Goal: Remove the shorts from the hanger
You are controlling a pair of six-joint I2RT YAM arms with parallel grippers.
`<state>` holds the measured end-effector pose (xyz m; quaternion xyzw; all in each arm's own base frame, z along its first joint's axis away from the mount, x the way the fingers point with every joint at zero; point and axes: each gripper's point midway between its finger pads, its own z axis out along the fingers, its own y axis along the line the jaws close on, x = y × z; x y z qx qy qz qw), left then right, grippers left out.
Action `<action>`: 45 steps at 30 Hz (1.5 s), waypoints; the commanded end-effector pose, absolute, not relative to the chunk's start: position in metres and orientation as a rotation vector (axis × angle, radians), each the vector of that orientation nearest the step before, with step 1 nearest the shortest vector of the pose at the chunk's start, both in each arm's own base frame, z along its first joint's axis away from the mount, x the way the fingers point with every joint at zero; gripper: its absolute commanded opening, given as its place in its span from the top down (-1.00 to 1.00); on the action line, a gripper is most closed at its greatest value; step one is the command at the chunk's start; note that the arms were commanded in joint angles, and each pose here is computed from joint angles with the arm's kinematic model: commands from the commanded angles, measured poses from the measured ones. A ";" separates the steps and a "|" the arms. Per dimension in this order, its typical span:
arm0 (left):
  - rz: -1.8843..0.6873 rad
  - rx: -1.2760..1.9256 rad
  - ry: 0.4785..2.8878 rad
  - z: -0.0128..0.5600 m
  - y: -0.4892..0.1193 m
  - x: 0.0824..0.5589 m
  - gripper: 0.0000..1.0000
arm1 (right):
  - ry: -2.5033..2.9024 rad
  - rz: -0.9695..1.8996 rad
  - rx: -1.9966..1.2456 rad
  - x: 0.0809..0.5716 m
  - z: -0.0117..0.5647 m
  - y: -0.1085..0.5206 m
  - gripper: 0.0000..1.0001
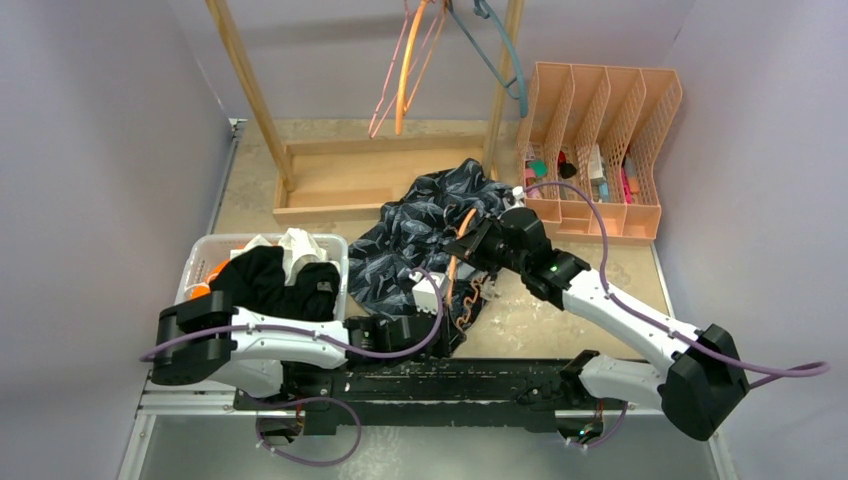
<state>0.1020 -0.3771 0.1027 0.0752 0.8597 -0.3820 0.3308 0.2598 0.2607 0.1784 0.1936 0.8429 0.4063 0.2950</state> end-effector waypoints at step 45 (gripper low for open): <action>-0.711 0.290 2.269 0.143 -0.282 0.104 1.00 | 2.040 0.264 0.255 0.369 0.172 0.203 0.84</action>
